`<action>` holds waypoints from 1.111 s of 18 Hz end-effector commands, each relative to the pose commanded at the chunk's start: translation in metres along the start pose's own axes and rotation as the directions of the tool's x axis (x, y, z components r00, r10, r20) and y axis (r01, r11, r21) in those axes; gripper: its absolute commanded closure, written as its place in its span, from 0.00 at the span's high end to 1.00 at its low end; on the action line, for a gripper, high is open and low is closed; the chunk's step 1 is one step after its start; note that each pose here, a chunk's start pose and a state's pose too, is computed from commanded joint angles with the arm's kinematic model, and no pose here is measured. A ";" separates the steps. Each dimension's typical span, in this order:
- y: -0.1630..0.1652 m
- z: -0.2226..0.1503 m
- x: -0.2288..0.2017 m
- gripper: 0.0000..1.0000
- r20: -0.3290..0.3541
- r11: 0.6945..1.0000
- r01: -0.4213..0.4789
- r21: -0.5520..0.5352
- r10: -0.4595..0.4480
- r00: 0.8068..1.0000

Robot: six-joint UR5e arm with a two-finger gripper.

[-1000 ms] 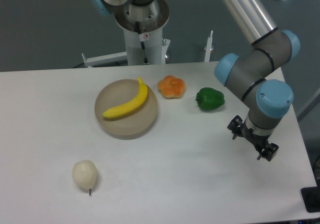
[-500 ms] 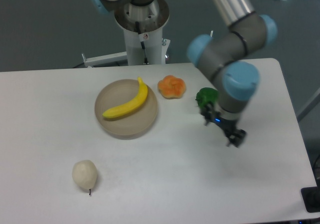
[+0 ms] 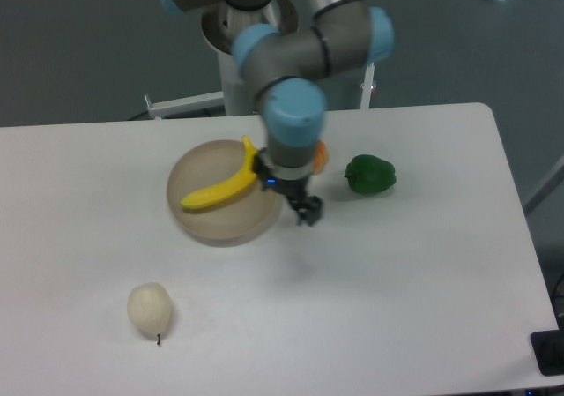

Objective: Pick up the banana from the plate
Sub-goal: 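Move the gripper over the plate and lower it onto the yellow banana, then close the gripper around the middle of the banana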

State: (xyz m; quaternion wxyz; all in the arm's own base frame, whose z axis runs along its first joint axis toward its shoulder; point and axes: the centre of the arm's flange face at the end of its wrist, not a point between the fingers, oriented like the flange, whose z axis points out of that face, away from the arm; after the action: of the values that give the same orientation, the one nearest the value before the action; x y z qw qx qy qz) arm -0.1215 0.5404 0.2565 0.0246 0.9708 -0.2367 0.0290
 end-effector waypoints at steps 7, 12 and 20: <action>0.001 0.047 0.029 1.00 0.019 0.997 -0.083 0.007 0.083 0.996; 0.013 0.069 0.043 1.00 -0.024 0.995 -0.093 -0.026 0.093 0.995; 0.015 0.068 0.045 0.22 -0.025 0.995 -0.096 -0.028 0.096 0.995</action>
State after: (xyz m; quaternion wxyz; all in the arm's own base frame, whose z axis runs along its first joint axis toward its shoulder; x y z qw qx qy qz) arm -0.0854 0.5022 0.1922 0.0399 0.9575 -0.2831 0.0382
